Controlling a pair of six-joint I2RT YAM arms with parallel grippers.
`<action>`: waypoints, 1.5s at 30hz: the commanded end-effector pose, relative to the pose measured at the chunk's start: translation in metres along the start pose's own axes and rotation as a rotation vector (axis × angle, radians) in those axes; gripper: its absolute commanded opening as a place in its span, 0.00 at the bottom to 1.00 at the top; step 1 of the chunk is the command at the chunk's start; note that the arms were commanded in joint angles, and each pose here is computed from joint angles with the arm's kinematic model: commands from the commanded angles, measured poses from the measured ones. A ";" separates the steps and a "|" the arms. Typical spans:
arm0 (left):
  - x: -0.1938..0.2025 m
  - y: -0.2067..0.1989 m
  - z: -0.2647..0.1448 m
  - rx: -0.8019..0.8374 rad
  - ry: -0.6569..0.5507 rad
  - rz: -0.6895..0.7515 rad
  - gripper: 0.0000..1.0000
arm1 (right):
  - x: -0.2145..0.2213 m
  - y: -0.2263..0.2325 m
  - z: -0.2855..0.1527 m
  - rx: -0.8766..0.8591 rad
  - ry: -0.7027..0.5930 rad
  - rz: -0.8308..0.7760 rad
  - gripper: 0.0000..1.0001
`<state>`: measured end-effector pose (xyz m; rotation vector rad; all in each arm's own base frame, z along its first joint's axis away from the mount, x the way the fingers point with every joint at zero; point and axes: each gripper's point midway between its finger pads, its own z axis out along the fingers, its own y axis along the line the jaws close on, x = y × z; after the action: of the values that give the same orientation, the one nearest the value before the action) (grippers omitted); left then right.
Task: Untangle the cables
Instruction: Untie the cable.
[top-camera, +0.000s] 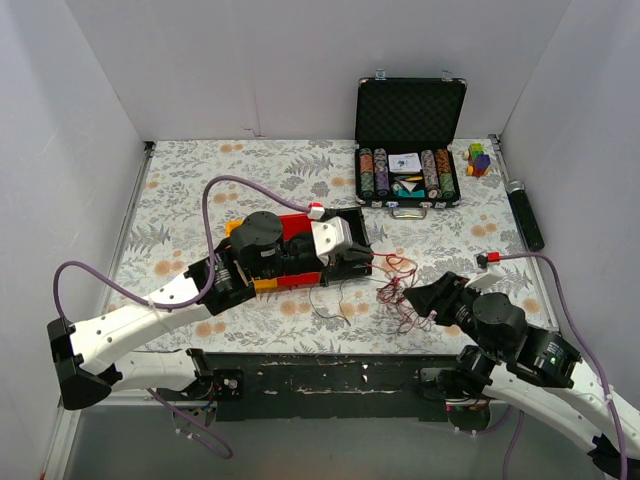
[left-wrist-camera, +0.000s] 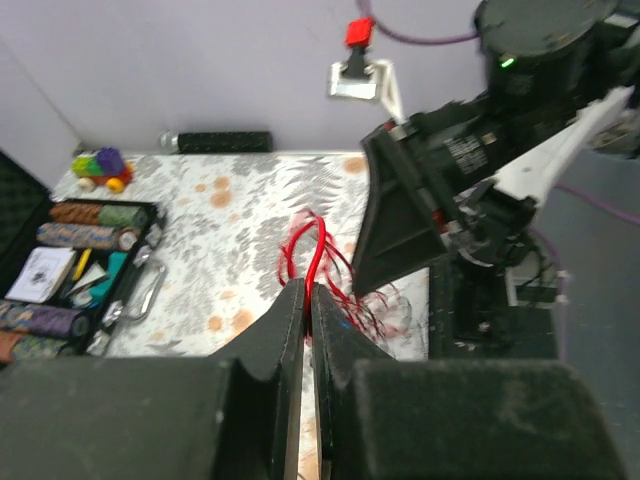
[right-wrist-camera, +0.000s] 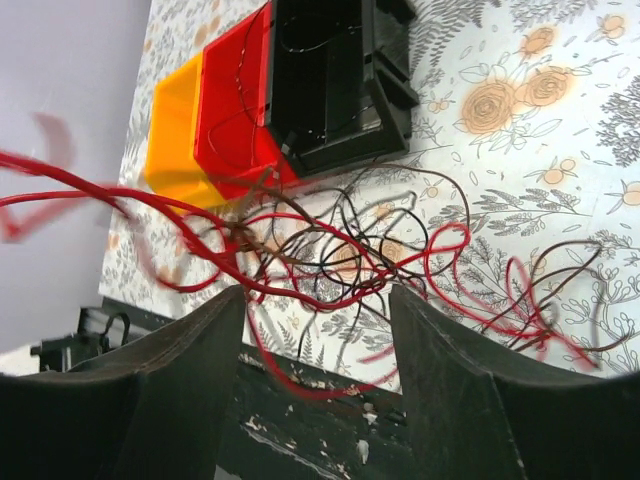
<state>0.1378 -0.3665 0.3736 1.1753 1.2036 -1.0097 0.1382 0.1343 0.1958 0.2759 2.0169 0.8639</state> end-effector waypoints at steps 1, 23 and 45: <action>0.021 0.032 -0.010 -0.166 0.051 0.125 0.00 | -0.007 0.030 -0.013 -0.149 0.019 -0.080 0.72; -0.002 0.020 0.014 -0.092 -0.007 -0.096 0.00 | 0.015 0.032 0.039 -0.084 0.050 -0.224 0.67; -0.017 0.035 0.034 -0.134 -0.016 -0.127 0.00 | -0.027 0.057 0.017 -0.209 -0.128 -0.132 0.76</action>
<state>0.1783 -0.3915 0.3696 1.0254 1.3572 -0.9598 0.1455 0.1712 0.2108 -0.0078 1.9073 0.9207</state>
